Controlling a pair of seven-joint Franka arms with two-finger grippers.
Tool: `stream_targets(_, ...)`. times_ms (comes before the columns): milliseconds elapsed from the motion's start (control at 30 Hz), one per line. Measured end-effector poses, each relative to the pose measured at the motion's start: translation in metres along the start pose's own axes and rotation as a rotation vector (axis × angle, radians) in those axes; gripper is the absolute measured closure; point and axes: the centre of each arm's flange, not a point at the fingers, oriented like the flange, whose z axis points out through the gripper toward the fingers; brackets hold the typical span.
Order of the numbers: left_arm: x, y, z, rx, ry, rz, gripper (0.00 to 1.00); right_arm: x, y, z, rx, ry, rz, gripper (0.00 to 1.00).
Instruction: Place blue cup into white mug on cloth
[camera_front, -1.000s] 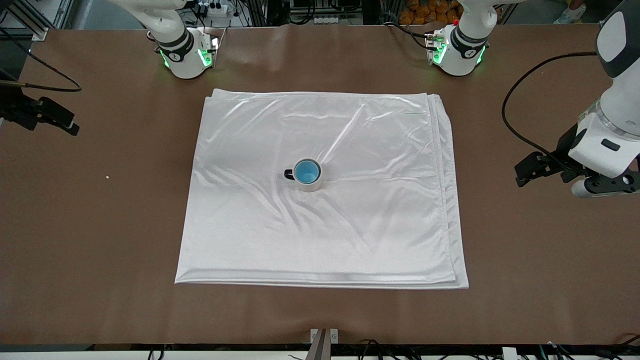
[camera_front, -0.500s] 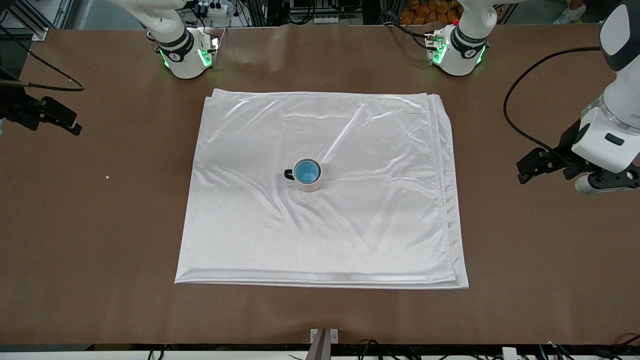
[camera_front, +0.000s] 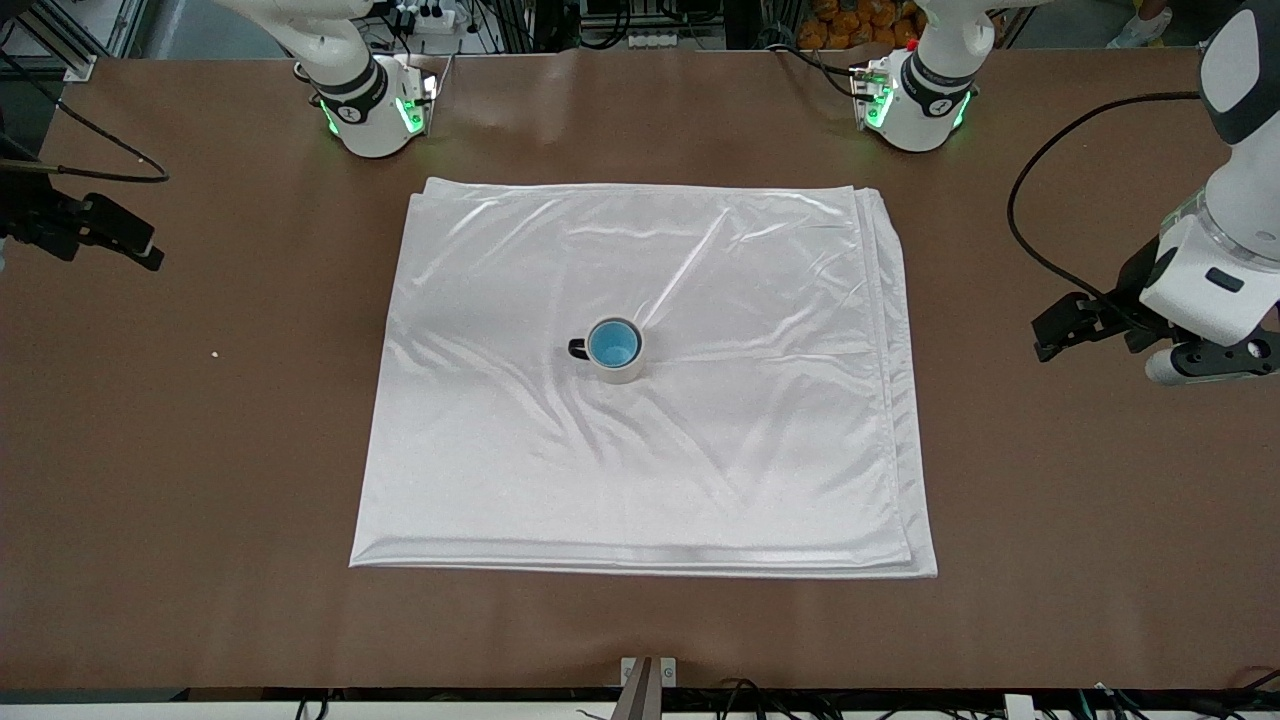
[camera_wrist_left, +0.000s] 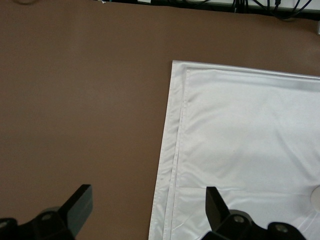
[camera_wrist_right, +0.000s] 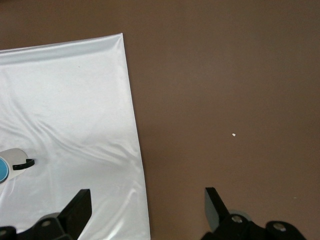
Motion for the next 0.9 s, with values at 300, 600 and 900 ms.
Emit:
stream_targets(300,0.001,-0.01,0.0,0.0,-0.003,-0.015,0.0,0.0,-0.002,0.0,0.0,0.0,-0.003,0.0)
stream_targets(600,0.001,-0.015,0.0,-0.005,-0.006,-0.021,0.0,0.0,-0.002,0.0,0.0,0.0,-0.003,0.0)
stream_targets(900,-0.001,-0.012,-0.001,-0.008,-0.006,-0.014,0.0,0.0,-0.002,0.0,0.0,0.0,-0.004,0.0)
